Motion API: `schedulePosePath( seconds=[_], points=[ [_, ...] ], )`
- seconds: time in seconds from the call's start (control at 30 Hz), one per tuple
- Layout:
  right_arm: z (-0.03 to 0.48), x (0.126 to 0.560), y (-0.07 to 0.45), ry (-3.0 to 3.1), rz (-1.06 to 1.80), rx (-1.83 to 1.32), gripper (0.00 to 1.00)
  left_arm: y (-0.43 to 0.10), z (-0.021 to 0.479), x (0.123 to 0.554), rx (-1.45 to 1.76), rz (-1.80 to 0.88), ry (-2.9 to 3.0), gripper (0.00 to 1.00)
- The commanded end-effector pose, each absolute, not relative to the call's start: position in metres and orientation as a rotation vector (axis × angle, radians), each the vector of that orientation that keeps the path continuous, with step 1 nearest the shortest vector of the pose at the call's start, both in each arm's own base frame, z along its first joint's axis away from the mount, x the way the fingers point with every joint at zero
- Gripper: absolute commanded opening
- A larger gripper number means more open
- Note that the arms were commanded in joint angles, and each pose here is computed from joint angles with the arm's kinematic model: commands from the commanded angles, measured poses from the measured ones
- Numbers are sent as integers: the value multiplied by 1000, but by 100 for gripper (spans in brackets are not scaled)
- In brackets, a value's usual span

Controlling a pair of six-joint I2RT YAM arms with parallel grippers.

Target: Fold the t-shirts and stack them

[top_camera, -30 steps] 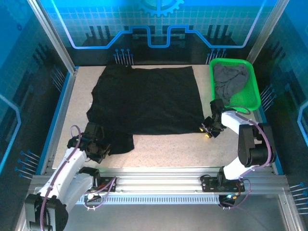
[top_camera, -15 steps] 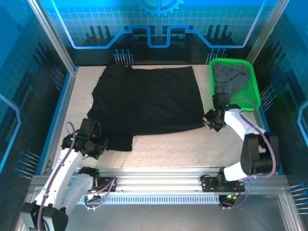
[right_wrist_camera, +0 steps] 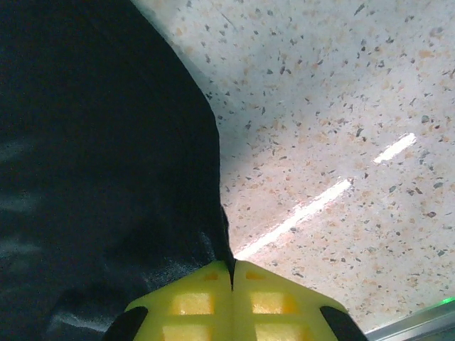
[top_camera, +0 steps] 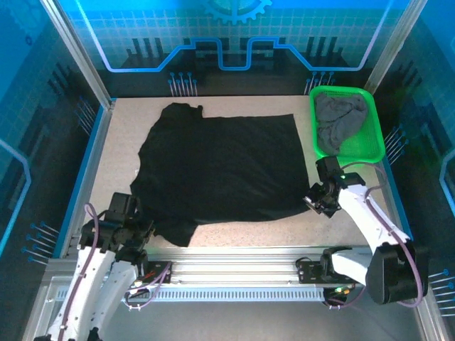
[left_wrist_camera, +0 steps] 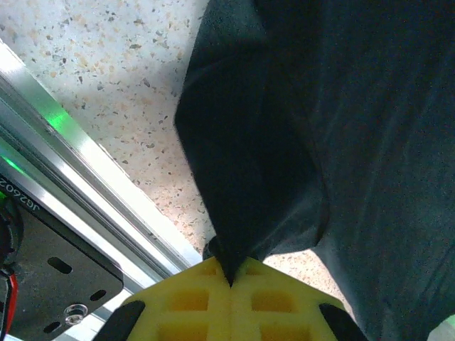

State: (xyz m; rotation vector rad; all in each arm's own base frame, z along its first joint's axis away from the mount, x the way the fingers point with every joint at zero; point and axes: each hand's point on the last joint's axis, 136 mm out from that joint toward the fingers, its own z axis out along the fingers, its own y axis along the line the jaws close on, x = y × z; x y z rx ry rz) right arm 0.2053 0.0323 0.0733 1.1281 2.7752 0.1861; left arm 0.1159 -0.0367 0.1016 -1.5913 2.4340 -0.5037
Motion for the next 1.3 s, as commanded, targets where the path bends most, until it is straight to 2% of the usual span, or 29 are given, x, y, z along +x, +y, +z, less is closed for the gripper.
schedulePosePath(
  seconds=[0.0, 0.27, 0.57, 0.87, 1.27],
  points=[
    [81, 214, 35, 2801, 170, 1105, 0, -39, 126, 159, -1528, -584, 2334, 0],
    [118, 272, 35, 2743, 179, 1090, 0, -36, 189, 260, -1303, -593, 2282, 0],
    [122, 335, 39, 2764, 172, 1079, 0, -11, 188, 327, -1273, -561, 2279, 0],
    [97, 360, 31, 2802, 67, 1131, 0, 17, 177, 366, -1252, -493, 2287, 0],
    [83, 381, 28, 2814, 37, 1157, 0, 28, 147, 383, -1249, -427, 2369, 0]
  ],
)
